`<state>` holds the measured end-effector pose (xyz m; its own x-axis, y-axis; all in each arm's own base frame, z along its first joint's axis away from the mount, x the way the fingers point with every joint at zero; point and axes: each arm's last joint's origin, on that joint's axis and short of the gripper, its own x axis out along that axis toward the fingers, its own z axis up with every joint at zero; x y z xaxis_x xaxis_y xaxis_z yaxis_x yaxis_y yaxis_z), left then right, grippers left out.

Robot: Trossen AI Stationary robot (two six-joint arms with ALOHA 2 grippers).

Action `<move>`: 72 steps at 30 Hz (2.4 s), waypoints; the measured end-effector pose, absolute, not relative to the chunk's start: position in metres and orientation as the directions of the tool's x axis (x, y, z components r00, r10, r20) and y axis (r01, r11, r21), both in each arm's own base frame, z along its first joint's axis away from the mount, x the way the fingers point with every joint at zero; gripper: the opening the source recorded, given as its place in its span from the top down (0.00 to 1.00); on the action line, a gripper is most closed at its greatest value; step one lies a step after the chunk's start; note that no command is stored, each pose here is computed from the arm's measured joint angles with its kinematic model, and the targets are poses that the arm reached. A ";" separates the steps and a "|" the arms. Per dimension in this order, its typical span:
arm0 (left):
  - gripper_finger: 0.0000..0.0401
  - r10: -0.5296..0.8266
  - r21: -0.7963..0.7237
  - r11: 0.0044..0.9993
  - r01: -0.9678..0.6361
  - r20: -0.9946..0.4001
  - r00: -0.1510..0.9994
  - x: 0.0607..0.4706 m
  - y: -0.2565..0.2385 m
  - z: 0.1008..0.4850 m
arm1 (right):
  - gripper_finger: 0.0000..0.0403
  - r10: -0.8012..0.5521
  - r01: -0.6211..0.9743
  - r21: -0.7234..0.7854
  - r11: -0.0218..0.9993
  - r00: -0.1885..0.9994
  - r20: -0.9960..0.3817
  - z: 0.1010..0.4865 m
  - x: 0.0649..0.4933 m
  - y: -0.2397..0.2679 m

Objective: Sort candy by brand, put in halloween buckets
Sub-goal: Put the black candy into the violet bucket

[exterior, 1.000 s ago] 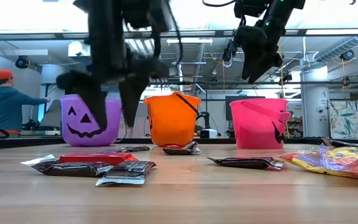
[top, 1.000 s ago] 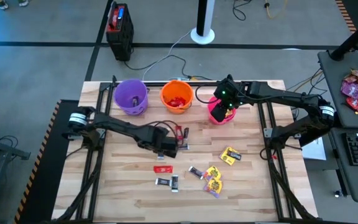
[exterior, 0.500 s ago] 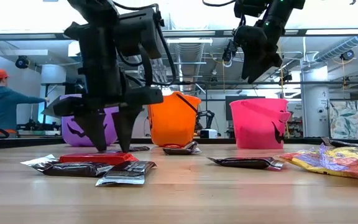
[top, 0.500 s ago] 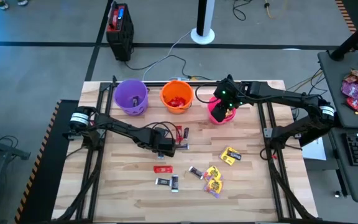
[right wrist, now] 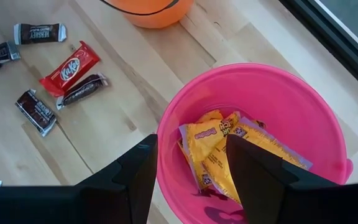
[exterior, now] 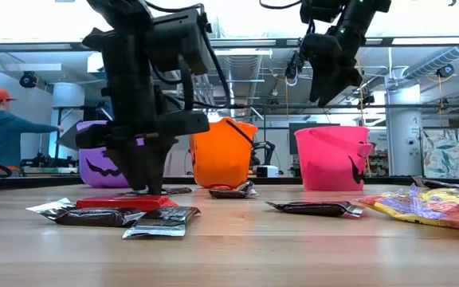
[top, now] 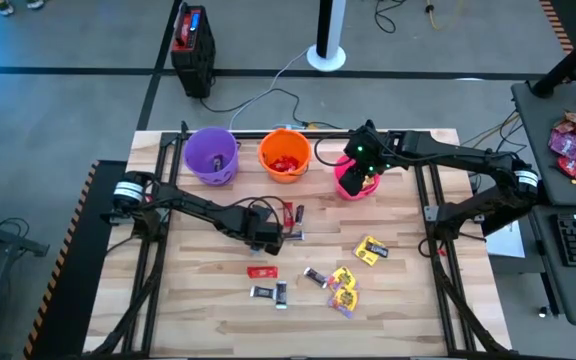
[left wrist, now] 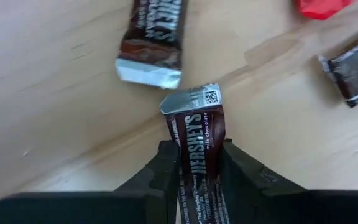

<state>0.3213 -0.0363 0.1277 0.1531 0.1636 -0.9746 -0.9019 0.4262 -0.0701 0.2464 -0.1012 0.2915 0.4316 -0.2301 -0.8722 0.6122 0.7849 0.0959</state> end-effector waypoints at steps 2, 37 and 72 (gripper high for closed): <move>0.83 0.154 -0.085 0.443 -0.893 -0.973 0.170 0.322 -0.037 0.132 | 0.55 -0.230 0.612 0.095 0.785 0.430 -0.873 0.291 0.246 -0.101; 1.00 0.502 -0.213 0.456 -0.864 -0.740 0.448 0.192 0.010 0.354 | 0.55 -0.249 0.627 0.120 0.769 0.468 -0.848 0.291 0.250 -0.103; 1.00 0.287 0.198 0.534 -0.822 -0.957 -0.044 0.179 0.209 0.270 | 0.55 -0.284 0.759 0.249 0.601 0.494 -0.821 0.293 0.253 -0.105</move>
